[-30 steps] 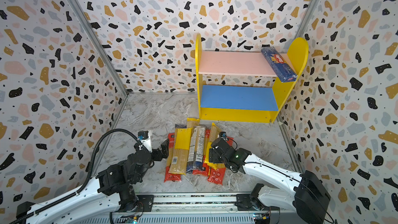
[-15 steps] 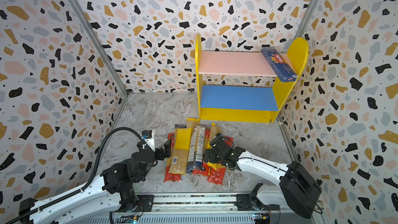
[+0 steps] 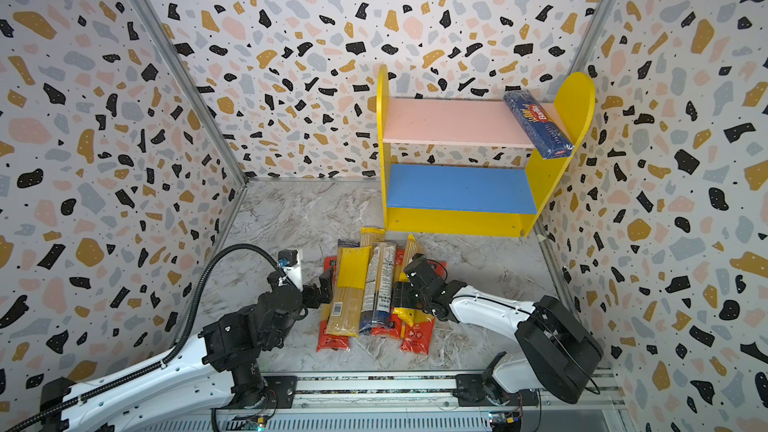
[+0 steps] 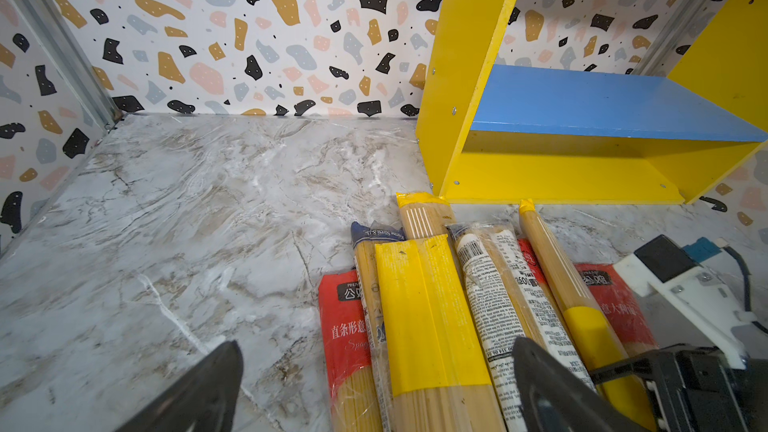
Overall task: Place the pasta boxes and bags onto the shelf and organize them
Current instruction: 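Close the right gripper on the yellow-banded PASTA TIME spaghetti bag, then lift the yellow-banded bag upright with the right gripper toward the pink shelf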
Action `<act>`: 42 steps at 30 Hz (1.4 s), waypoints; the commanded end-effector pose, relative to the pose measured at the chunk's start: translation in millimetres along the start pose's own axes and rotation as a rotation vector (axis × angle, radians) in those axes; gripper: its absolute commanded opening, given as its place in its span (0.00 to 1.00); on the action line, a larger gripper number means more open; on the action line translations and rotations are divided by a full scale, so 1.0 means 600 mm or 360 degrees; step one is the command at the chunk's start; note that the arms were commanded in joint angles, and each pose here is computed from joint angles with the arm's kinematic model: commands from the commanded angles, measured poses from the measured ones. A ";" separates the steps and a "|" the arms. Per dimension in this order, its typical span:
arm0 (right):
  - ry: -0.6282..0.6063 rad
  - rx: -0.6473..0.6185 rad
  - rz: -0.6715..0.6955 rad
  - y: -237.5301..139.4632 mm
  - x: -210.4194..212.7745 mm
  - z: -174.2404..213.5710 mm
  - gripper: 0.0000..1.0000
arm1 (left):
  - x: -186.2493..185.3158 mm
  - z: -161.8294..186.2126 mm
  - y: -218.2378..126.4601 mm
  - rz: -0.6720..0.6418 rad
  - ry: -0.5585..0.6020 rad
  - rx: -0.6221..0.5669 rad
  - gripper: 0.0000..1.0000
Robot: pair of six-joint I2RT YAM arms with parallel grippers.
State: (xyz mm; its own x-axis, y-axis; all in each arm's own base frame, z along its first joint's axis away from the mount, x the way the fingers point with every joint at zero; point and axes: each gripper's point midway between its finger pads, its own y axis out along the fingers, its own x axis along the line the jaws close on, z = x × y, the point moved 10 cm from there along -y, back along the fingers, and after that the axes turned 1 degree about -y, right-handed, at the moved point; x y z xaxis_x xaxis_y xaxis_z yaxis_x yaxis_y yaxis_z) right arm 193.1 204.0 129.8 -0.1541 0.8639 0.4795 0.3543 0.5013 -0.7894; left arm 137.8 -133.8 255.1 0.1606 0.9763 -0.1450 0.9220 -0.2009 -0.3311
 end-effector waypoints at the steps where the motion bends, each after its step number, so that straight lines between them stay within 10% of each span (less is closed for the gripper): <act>1: -0.0023 0.0203 0.0077 0.025 -0.024 0.036 0.56 | -0.004 -0.020 -0.006 0.0012 -0.0034 -0.0072 1.00; 25: -0.0112 -0.0037 0.0013 -0.101 -0.014 0.029 0.22 | -0.010 -0.038 -0.010 0.0031 -0.0069 -0.0094 1.00; 29: -0.0141 -0.0098 -0.0037 -0.128 -0.003 0.021 0.00 | -0.012 -0.043 -0.010 0.0026 -0.0059 -0.0096 1.00; 42: -0.0324 -0.0440 0.0005 -0.296 0.056 -0.042 0.00 | -0.032 -0.069 -0.005 0.0021 -0.0020 -0.0114 1.00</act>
State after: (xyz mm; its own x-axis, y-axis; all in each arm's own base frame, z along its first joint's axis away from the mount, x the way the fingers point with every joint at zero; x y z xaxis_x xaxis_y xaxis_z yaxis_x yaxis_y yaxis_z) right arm 148.1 150.1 247.6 -0.2626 0.8857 0.3830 0.4578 0.4637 -0.7586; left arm 145.4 -145.4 280.1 0.1636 0.9766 -0.1396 0.9303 -0.1998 -0.3076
